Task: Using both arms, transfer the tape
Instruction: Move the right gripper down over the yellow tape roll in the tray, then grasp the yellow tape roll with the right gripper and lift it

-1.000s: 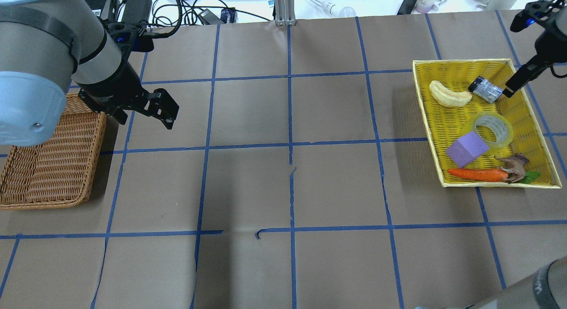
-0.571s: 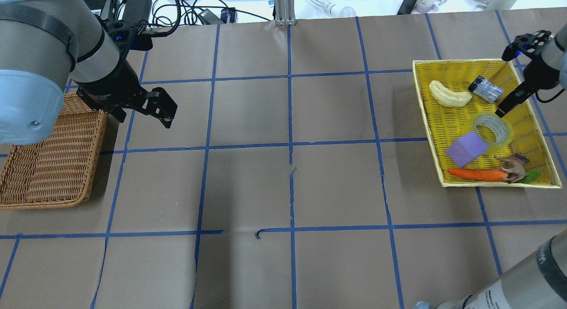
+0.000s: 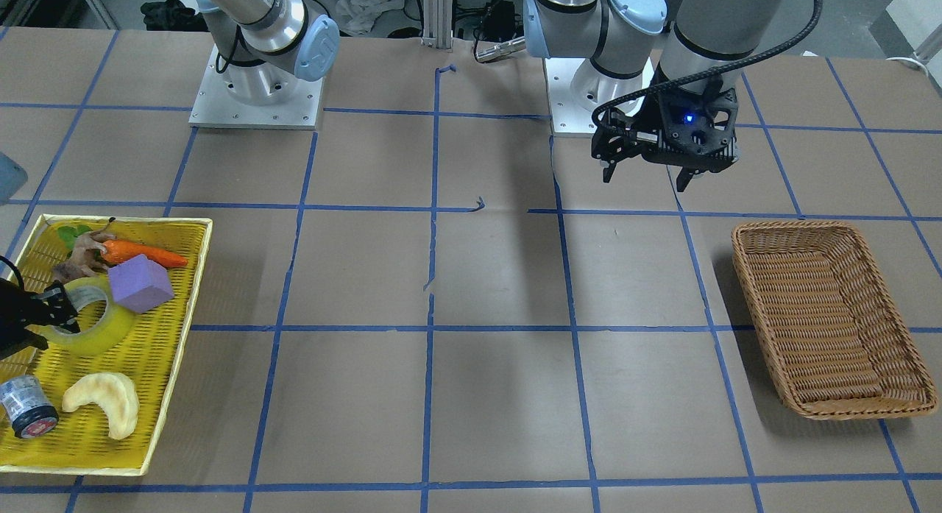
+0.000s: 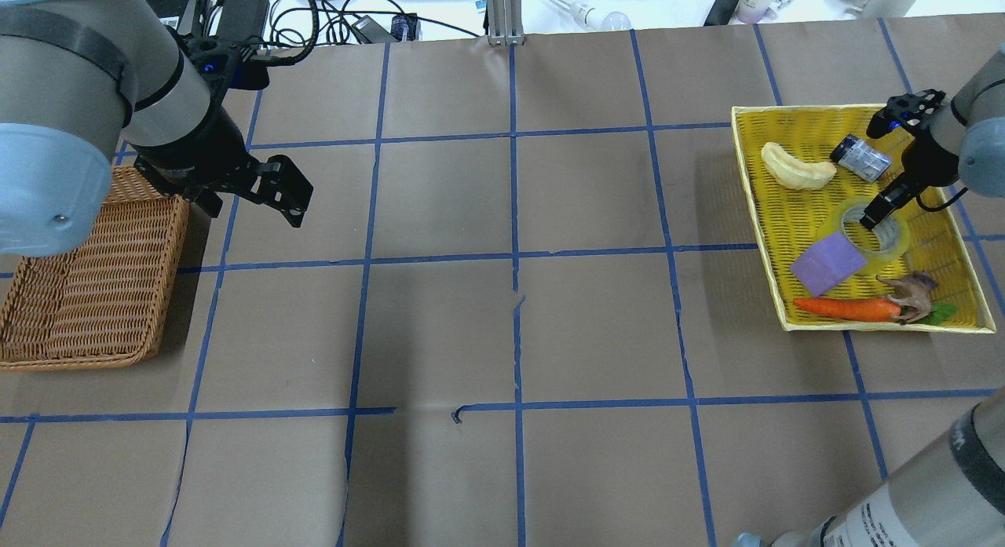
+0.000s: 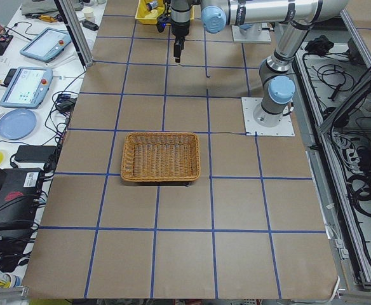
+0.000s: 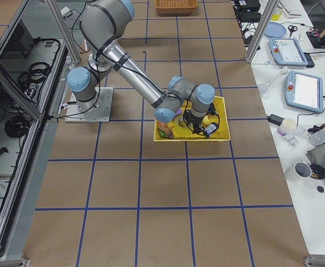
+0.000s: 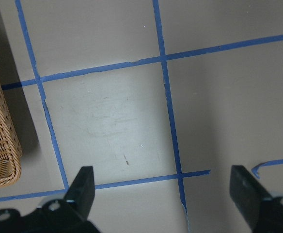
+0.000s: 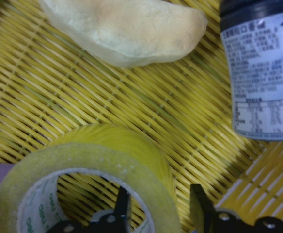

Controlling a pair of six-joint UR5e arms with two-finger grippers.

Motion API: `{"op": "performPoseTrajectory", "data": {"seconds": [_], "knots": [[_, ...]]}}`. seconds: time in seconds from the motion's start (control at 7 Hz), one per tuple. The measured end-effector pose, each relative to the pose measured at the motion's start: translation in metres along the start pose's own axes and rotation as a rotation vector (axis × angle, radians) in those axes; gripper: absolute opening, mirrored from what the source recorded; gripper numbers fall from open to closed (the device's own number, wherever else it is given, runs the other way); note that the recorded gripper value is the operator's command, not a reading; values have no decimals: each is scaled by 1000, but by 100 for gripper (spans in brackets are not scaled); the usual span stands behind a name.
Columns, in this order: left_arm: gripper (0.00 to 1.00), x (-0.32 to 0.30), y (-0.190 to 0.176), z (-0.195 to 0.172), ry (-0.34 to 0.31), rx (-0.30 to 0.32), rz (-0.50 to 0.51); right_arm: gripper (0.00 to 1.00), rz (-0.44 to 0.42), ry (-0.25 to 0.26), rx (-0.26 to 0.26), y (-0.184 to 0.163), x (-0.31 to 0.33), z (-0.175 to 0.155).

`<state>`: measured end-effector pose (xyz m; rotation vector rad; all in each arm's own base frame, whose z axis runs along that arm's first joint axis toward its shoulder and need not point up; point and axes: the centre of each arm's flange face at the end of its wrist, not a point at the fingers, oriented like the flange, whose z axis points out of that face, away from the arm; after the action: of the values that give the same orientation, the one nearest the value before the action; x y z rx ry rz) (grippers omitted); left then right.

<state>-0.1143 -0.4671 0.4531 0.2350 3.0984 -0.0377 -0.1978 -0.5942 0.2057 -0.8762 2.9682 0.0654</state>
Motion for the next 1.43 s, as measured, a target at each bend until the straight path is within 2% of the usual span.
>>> {"op": "performPoseTrajectory", "data": {"seconds": [0.43,0.71,1.0,1.14,1.43], "knots": [[100,0,0,0,0,0,1,0,9,32,16,-3,4,-21],[100,0,1,0,0,-1,0,0,1,102,53,-22,8,-70],[100,0,0,1,1,-2,-1,0,-18,149,90,-79,-27,-115],[100,0,-1,3,1,-5,-1,0,-5,133,120,-121,-67,-123],[100,0,0,4,2,-6,-1,0,106,68,160,-214,-164,-106]]}}
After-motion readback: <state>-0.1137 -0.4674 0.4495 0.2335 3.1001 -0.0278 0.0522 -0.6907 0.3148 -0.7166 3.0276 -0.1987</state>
